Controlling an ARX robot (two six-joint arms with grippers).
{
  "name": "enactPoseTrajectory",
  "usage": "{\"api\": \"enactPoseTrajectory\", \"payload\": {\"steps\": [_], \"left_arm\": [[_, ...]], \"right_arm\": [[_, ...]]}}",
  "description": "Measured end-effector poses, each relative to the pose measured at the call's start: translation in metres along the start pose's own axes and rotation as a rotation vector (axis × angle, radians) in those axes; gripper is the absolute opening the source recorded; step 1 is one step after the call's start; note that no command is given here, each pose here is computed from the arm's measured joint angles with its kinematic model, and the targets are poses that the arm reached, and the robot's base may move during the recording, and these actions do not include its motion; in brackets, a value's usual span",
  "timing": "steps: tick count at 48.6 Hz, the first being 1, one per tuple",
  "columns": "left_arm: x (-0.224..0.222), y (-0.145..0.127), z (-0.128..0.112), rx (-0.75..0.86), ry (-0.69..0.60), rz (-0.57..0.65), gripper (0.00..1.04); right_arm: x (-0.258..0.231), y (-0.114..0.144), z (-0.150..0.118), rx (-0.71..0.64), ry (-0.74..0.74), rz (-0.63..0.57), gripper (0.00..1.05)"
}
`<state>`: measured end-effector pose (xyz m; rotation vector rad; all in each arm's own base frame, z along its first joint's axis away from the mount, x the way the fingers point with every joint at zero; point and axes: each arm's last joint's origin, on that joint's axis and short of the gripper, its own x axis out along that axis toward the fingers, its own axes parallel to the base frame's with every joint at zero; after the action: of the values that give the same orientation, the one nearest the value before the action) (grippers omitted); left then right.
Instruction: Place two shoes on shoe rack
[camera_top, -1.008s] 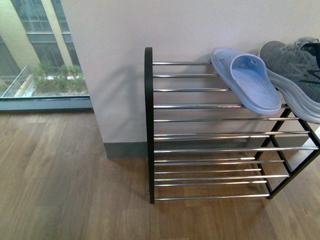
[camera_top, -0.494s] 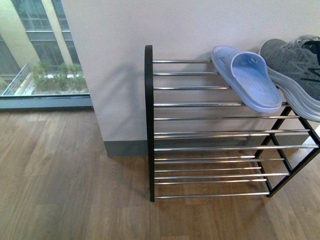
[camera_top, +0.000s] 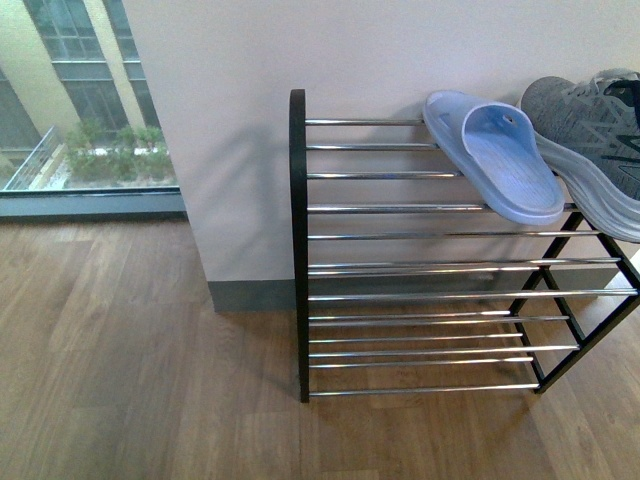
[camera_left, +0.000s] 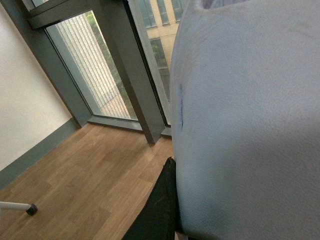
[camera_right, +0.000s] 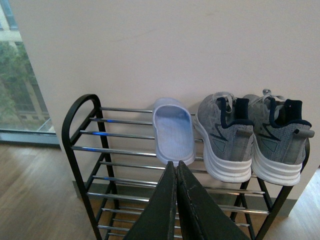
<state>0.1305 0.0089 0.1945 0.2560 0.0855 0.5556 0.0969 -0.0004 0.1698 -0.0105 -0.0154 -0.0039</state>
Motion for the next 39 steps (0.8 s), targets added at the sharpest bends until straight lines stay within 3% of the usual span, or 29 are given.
{"api": "enactPoseTrajectory", "payload": {"steps": [6, 17, 29, 39], "left_arm": [[0.0000, 0.0000, 0.0000, 0.000, 0.000, 0.000, 0.02], [0.0000, 0.0000, 0.0000, 0.000, 0.000, 0.000, 0.02], [0.0000, 0.0002, 0.0000, 0.000, 0.000, 0.003, 0.02], [0.0000, 0.0001, 0.0000, 0.000, 0.001, 0.001, 0.02]], "right_arm": [[0.0000, 0.0000, 0.0001, 0.000, -0.001, 0.000, 0.03], [-0.0001, 0.0000, 0.0001, 0.000, -0.002, 0.000, 0.50], [-0.0001, 0.0002, 0.0001, 0.000, -0.001, 0.005, 0.94], [-0.0001, 0.0001, 0.0001, 0.000, -0.001, 0.001, 0.95]]}}
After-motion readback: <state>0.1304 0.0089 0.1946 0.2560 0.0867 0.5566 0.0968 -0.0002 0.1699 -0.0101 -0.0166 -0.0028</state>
